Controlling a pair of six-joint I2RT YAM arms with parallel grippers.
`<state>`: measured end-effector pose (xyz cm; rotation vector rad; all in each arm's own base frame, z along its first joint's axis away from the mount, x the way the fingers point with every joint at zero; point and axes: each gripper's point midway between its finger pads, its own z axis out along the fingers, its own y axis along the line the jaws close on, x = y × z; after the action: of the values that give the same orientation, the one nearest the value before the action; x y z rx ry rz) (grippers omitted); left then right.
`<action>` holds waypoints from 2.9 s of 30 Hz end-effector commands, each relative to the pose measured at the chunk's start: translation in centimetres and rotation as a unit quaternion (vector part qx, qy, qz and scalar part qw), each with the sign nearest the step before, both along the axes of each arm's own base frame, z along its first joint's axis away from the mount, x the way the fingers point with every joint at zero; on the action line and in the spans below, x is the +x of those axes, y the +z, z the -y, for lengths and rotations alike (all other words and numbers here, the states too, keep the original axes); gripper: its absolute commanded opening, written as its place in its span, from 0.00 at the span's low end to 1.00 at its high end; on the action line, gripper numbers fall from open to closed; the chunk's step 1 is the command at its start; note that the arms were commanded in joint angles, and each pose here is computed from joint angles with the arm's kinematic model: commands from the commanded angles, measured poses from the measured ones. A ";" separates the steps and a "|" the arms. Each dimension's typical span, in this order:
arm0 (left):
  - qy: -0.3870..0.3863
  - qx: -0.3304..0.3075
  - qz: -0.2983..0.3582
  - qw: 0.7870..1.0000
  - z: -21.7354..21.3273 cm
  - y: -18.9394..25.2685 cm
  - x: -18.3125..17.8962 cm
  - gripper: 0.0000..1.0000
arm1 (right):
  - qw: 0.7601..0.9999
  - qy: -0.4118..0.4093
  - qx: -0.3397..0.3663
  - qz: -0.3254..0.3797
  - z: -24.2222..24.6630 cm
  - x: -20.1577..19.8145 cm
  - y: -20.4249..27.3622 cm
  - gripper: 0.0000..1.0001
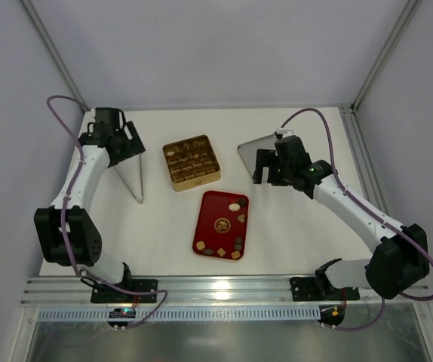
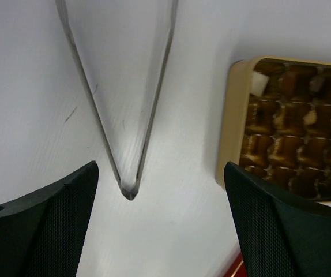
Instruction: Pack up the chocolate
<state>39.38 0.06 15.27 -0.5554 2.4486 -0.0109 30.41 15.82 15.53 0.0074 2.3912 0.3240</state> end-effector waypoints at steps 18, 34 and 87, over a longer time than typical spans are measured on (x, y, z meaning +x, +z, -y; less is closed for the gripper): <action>-0.273 -0.189 0.111 0.937 24.8 9.9 -5.1 0.86 | 0.976 -0.175 -0.044 -0.125 11.3 19.8 -7.0 0.64; -0.271 -0.217 0.051 0.936 34.0 3.0 2.2 0.81 | 0.973 -0.159 -0.062 -0.158 11.4 20.9 -11.2 0.51; -0.259 -0.219 -0.005 0.941 38.8 -7.6 10.5 0.77 | 0.981 -0.124 0.067 -0.134 11.5 15.8 -7.0 0.04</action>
<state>49.57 -37.60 5.86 -0.1177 2.5767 -0.7119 45.27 4.24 4.77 0.4304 2.7048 0.2923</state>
